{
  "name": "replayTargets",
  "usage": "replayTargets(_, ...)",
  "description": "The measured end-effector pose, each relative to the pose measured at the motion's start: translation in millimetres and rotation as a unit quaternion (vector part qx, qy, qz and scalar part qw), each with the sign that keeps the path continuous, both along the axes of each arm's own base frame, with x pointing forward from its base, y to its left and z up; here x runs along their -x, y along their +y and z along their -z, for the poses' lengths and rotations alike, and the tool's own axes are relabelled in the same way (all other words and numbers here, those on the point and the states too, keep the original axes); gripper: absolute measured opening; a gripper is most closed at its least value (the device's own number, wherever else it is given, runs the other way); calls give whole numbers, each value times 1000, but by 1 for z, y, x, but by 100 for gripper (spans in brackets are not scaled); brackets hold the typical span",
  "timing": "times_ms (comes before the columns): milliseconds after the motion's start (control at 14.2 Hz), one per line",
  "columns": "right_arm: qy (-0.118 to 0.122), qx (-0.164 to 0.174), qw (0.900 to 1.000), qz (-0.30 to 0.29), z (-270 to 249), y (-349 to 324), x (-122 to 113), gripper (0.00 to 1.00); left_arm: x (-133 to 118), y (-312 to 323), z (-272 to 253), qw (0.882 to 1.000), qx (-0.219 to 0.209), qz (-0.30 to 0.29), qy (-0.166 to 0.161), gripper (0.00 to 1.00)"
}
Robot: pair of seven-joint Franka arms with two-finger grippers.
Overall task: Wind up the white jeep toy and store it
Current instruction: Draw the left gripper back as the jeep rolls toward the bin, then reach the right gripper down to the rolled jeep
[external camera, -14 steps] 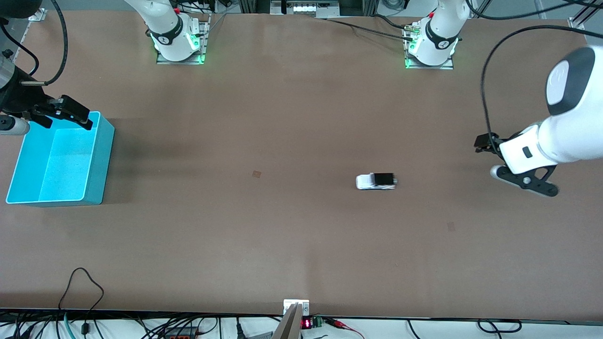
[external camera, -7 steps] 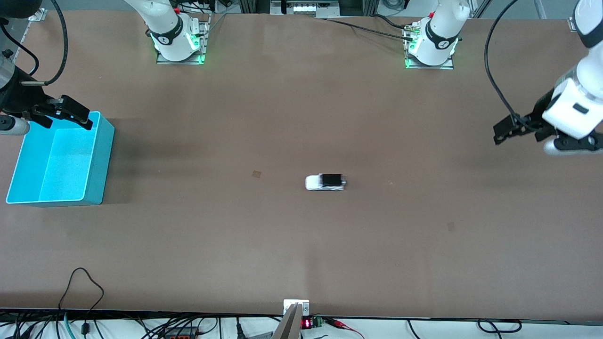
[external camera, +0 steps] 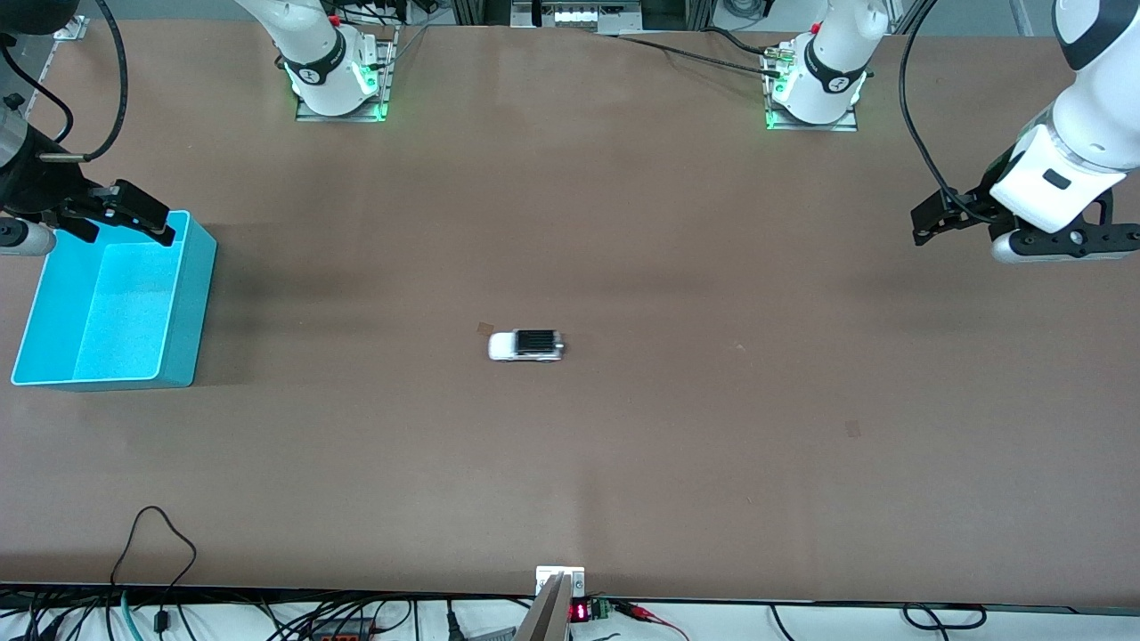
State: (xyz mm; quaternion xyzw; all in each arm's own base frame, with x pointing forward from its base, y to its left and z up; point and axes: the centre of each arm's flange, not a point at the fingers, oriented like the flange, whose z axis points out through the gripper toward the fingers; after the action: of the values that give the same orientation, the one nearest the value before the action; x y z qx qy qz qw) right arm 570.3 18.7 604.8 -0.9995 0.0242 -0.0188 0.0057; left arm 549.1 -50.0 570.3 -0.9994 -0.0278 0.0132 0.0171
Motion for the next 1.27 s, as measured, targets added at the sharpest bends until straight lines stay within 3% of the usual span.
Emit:
replayTargets(919, 2, 0, 1000, -2, 2, 2, -1, 100, 1, -7, 1, 1000, -6, 8, 3, 100)
replayTargets(1272, 29, 0, 999, -37, 32, 36, -11, 100, 1, -7, 1, 1000, -6, 8, 3, 100)
